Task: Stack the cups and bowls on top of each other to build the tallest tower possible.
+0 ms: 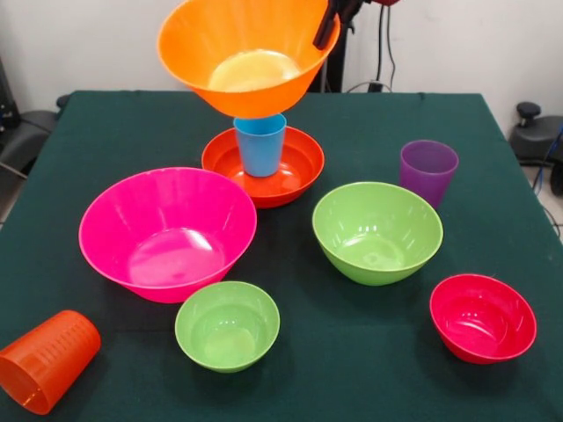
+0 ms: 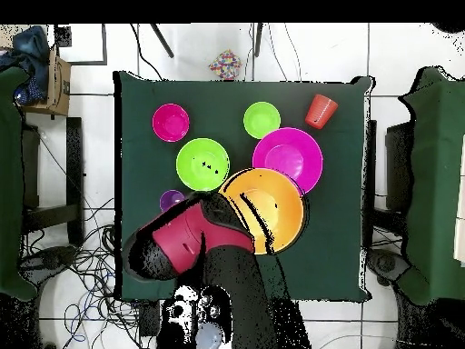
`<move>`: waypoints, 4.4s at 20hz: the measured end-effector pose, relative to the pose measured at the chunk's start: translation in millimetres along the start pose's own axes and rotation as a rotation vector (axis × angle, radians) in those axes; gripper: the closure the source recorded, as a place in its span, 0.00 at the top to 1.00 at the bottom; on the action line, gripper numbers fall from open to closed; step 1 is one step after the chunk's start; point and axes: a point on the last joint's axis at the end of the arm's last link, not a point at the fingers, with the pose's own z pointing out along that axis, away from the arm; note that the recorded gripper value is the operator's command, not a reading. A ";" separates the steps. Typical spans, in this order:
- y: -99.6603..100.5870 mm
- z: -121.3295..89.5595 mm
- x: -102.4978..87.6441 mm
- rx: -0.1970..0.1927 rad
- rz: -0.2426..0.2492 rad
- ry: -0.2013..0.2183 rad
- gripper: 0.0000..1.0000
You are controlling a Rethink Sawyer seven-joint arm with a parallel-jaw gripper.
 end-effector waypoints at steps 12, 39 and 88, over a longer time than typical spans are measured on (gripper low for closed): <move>1.4 11.9 -2.5 0.024 0.058 -0.032 0.00; -13.0 28.7 19.3 0.075 0.083 0.026 0.00; -6.9 12.3 -16.0 0.079 0.140 -0.019 0.00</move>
